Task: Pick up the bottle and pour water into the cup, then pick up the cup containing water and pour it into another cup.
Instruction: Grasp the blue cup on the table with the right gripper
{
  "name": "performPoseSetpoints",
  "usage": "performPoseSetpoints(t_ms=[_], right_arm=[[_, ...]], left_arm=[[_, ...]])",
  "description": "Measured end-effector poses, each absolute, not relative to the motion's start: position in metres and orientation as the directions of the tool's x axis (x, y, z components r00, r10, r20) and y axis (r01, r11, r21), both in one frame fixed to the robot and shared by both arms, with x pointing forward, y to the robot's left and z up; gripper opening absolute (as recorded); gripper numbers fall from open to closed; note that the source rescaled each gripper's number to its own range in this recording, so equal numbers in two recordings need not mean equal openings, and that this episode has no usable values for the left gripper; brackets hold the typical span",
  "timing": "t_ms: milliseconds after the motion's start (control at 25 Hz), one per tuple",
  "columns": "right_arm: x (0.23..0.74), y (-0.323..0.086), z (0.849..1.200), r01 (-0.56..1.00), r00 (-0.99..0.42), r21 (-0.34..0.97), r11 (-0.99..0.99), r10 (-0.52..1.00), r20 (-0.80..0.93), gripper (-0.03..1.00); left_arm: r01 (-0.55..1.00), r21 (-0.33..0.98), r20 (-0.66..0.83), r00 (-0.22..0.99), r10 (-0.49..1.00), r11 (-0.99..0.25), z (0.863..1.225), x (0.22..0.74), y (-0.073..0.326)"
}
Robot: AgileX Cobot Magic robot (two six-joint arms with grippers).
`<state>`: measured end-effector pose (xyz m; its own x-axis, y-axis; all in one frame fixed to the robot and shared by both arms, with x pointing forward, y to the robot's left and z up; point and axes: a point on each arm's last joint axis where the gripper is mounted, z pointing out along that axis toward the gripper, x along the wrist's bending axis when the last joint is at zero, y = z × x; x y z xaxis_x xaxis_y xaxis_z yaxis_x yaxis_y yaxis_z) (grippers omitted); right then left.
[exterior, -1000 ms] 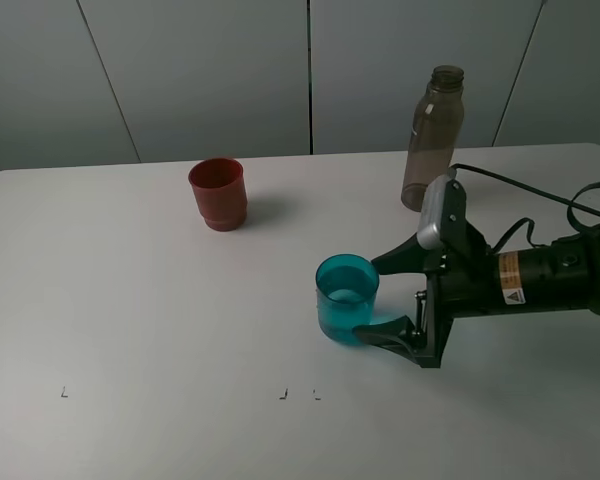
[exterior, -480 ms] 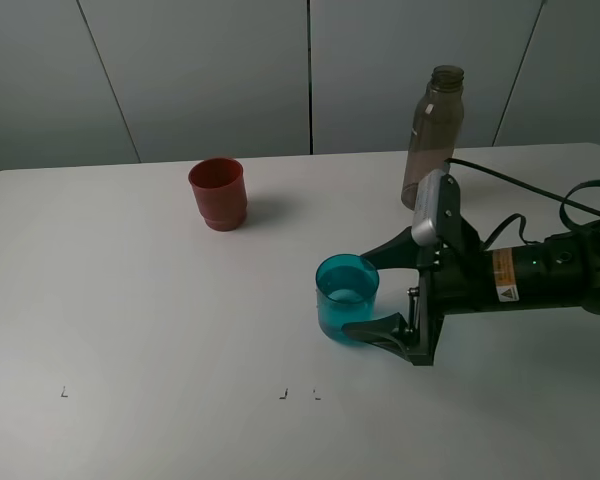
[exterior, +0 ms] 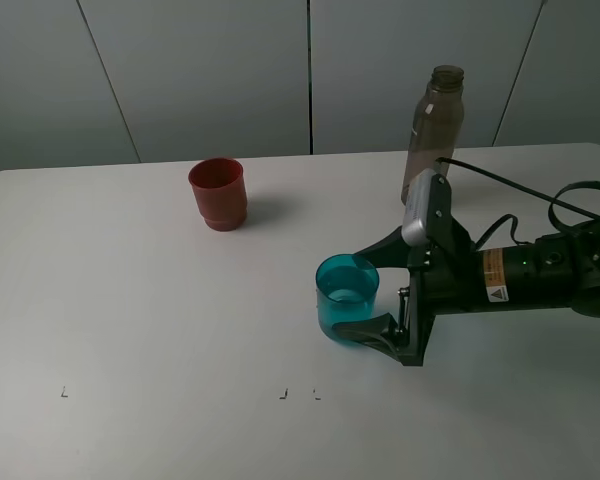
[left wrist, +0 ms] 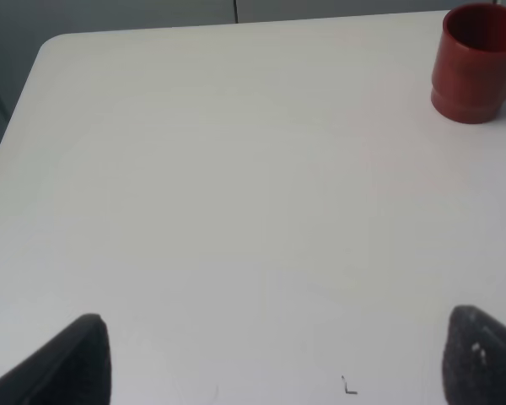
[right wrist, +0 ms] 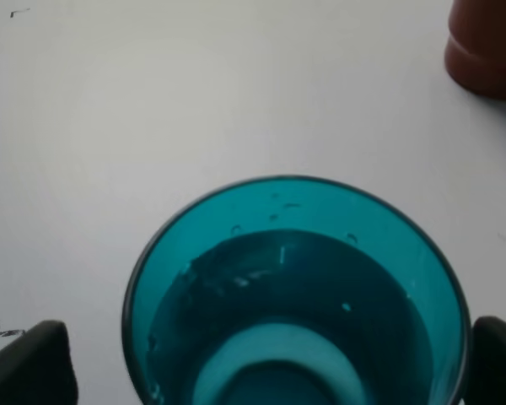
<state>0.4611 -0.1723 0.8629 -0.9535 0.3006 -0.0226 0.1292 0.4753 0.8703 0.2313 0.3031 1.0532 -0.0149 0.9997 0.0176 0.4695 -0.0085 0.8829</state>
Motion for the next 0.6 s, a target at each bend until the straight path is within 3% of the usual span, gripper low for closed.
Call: performPoseSetpoints(t_ms=[600], right_arm=[[0.473, -0.154, 0.844, 0.148, -0.962, 0.865, 0.480, 0.274, 0.013, 1.00]], left_arm=[[0.470, 0.883, 0.018, -0.015, 1.000, -0.009, 1.053, 0.231, 0.303]])
